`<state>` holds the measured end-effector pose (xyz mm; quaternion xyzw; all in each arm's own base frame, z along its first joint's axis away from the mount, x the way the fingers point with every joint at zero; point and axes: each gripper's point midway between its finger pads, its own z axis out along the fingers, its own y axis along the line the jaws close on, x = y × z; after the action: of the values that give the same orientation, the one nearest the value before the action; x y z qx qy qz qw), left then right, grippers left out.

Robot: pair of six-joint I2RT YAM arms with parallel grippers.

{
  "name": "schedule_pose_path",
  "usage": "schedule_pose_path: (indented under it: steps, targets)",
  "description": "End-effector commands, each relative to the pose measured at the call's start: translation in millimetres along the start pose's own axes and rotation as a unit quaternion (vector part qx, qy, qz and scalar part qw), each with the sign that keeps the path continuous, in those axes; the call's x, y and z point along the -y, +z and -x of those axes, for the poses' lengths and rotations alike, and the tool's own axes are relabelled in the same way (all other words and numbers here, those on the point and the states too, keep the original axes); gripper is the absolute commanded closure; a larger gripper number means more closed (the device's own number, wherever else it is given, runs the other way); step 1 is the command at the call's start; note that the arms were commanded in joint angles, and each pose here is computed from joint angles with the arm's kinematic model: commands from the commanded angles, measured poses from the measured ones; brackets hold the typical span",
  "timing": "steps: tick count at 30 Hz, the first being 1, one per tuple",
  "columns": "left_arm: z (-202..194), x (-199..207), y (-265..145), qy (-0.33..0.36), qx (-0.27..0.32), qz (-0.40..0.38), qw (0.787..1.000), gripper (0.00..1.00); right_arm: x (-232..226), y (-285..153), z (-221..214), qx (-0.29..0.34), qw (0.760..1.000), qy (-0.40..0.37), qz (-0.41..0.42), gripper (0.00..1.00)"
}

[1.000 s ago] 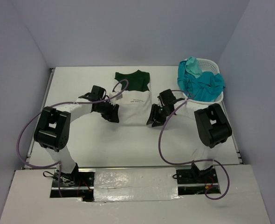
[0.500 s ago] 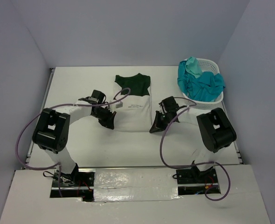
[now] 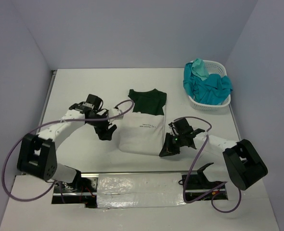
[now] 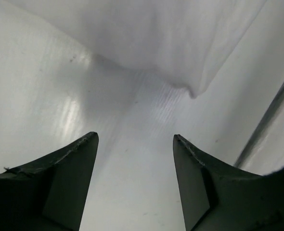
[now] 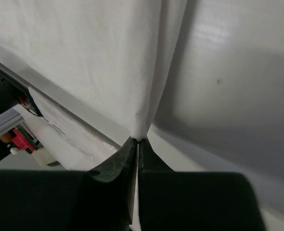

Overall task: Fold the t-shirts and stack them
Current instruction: Grab one side of the 2/3 rectangular tshirt with both arms

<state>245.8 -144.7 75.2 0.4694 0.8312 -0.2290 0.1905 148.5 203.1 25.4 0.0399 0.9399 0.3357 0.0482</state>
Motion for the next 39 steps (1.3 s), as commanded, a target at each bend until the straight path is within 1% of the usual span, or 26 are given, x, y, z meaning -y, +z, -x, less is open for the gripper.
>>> schedule_pose_path:
  steps: [1,2,3,4,5,8,10,11,13,15,17,20,21,23,24,25,27,28,29,30,31,33,35,36,37,39]
  targets:
    - [10,4,-36,0.197,0.009,0.046,0.979,0.24,-2,-4,-9,-0.006,1.0,0.004,0.009,0.86]
    - [18,18,-33,0.264,0.01,0.044,0.964,0.24,-2,-4,-9,-0.008,1.0,0.005,0.008,0.75]
    - [11,20,-28,0.311,-0.012,0.056,0.949,0.24,-1,-3,-11,-0.012,1.0,0.007,0.006,0.53]
    - [15,27,-25,0.355,-0.011,0.066,0.932,0.24,-2,-4,-9,-0.009,1.0,0.008,0.004,0.48]
    - [22,42,-16,0.429,0.004,0.069,0.901,0.23,2,-4,-9,-0.01,1.0,0.012,-0.009,0.43]
    - [17,68,8,0.531,0.003,0.045,0.846,0.17,9,-7,-7,0.0,0.999,0.022,-0.031,0.4]
    - [10,66,24,0.547,-0.02,0.047,0.835,0.15,10,-7,-6,0.007,0.999,0.037,-0.032,0.39]
    - [13,68,33,0.557,-0.015,0.053,0.829,0.15,8,-6,-3,0.015,0.999,0.038,-0.026,0.4]
    - [11,60,46,0.545,-0.031,0.064,0.836,0.15,8,-3,1,0.018,0.998,0.046,-0.025,0.4]
    - [21,55,53,0.541,-0.024,0.086,0.836,0.16,4,0,8,0.022,0.998,0.047,-0.024,0.42]
    - [20,47,59,0.538,-0.037,0.099,0.836,0.17,3,3,9,0.016,0.998,0.05,-0.021,0.44]
    - [14,42,66,0.538,-0.048,0.101,0.835,0.22,-4,5,12,0.014,0.999,0.05,-0.006,0.48]
    - [11,42,69,0.535,-0.052,0.098,0.837,0.27,-4,6,13,0.014,0.999,0.048,-0.006,0.49]
    - [8,42,73,0.53,-0.052,0.094,0.841,0.33,-5,7,13,0.008,0.999,0.048,-0.004,0.58]
    - [8,41,76,0.523,-0.051,0.096,0.845,0.39,-8,7,13,0.007,0.999,0.047,0.002,0.62]
    - [6,40,78,0.521,-0.054,0.097,0.846,0.43,-12,7,13,0.003,0.999,0.045,0.013,0.7]
    - [4,39,81,0.513,-0.059,0.097,0.851,0.61,-15,7,14,0.002,0.999,0.043,0.02,0.81]
    - [4,38,80,0.51,-0.058,0.099,0.853,0.73,-15,7,15,0.004,0.999,0.043,0.021,0.9]
    - [6,39,80,0.501,-0.053,0.101,0.858,0.96,-15,6,15,0.006,0.999,0.042,0.02,0.93]
    - [7,40,79,0.494,-0.048,0.101,0.862,1.0,-15,6,16,0.008,0.999,0.042,0.02,0.97]
    - [10,41,78,0.488,-0.042,0.105,0.865,1.0,-15,4,17,0.012,0.999,0.039,0.02,1.0]
    - [13,46,74,0.475,-0.032,0.098,0.874,1.0,-16,2,17,0.011,0.999,0.036,0.018,1.0]
    - [5,55,70,0.463,-0.039,0.072,0.883,1.0,-19,-3,19,0.017,0.999,0.027,0.019,1.0]
    - [13,62,63,0.461,-0.022,0.063,0.885,1.0,-20,-5,18,0.018,0.999,0.024,0.019,1.0]
    - [5,67,59,0.455,-0.032,0.047,0.889,1.0,-24,-12,16,0.023,0.999,0.019,0.022,1.0]
    - [14,79,46,0.45,-0.007,0.037,0.892,1.0,-25,-19,14,0.032,0.999,0.009,0.019,1.0]
